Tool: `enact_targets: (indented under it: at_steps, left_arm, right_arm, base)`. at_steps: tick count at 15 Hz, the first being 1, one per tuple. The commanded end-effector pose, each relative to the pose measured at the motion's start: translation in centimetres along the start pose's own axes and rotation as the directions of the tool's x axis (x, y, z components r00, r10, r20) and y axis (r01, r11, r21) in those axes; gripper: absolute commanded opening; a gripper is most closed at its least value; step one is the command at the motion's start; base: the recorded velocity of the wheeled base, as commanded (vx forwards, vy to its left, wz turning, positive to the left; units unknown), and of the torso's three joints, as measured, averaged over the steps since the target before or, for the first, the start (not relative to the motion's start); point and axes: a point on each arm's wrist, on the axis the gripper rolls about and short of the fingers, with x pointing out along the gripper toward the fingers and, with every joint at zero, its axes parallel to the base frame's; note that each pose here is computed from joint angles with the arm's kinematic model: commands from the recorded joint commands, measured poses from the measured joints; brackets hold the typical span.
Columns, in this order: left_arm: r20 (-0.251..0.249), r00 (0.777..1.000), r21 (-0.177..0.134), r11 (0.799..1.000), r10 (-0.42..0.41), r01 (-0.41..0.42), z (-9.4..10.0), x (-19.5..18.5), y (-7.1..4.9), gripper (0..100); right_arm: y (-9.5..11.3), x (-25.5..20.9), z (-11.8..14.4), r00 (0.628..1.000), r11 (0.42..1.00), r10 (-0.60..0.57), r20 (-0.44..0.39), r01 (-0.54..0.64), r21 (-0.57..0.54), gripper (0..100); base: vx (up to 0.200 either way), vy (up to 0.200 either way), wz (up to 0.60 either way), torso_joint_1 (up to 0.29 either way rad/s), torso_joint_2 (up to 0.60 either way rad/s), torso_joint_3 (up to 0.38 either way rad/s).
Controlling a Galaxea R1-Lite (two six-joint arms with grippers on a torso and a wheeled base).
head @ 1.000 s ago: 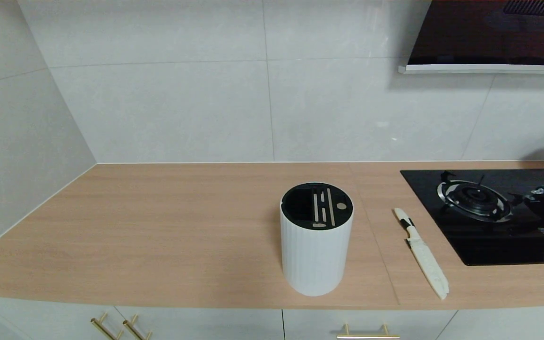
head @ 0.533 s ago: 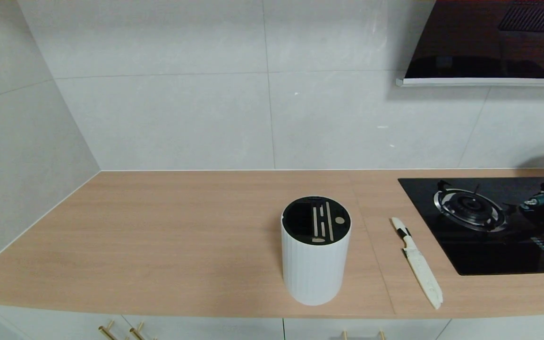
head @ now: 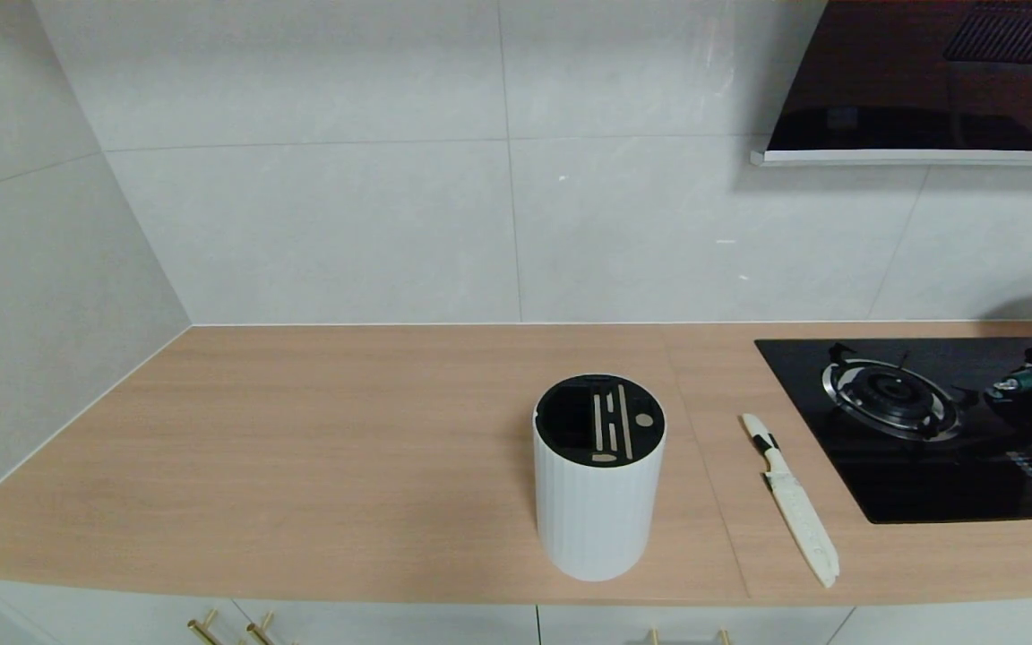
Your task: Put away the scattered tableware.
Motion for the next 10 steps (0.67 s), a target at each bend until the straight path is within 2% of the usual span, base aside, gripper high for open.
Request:
enact_targets:
  at_steps: [1, 5, 6, 7, 8, 10]
  left_arm:
    - [0.000, 1.000, 0.000, 1.000, -0.001, 0.001, 0.0, 0.0, 0.0, 100]
    - [0.000, 1.000, 0.000, 1.000, 0.000, 0.000, 0.0, 0.0, 0.0, 100]
    - [0.000, 1.000, 0.000, 1.000, 0.000, 0.000, 0.0, 0.0, 0.0, 100]
    - [0.000, 1.000, 0.000, 1.000, 0.000, 0.000, 0.0, 0.0, 0.0, 100]
    - [0.000, 1.000, 0.000, 1.000, 0.000, 0.000, 0.0, 0.0, 0.0, 100]
    - [0.000, 1.000, 0.000, 1.000, 0.000, 0.000, 0.0, 0.0, 0.0, 100]
  right_arm:
    - [0.0, 0.0, 0.0, 1.000, 1.000, 0.002, -0.002, -0.002, -0.001, 100]
    - [0.0, 0.0, 0.0, 1.000, 1.000, 0.005, 0.000, -0.005, -0.024, 100]
    - [0.0, -0.1, 0.6, 1.000, 1.000, 0.013, 0.024, -0.012, -0.024, 100]
    - [0.1, -1.0, 3.3, 0.992, 0.999, 0.035, 0.117, -0.034, -0.012, 100]
    - [0.1, -1.6, 5.3, 0.985, 0.996, 0.092, 0.144, -0.094, 0.009, 100]
    - [0.4, 0.3, 5.5, 0.979, 0.980, 0.201, -0.034, -0.200, 0.020, 100]
  base:
    - [0.000, 0.000, 0.00, 0.000, 0.00, 0.000]
    - [0.000, 0.000, 0.00, 0.000, 0.00, 0.000]
    - [0.000, 0.000, 0.00, 0.000, 0.00, 0.000]
    - [0.000, 0.000, 0.00, 0.000, 0.00, 0.000]
    - [0.000, 0.000, 0.00, 0.000, 0.00, 0.000]
    - [0.000, 0.000, 0.00, 0.000, 0.00, 0.000]
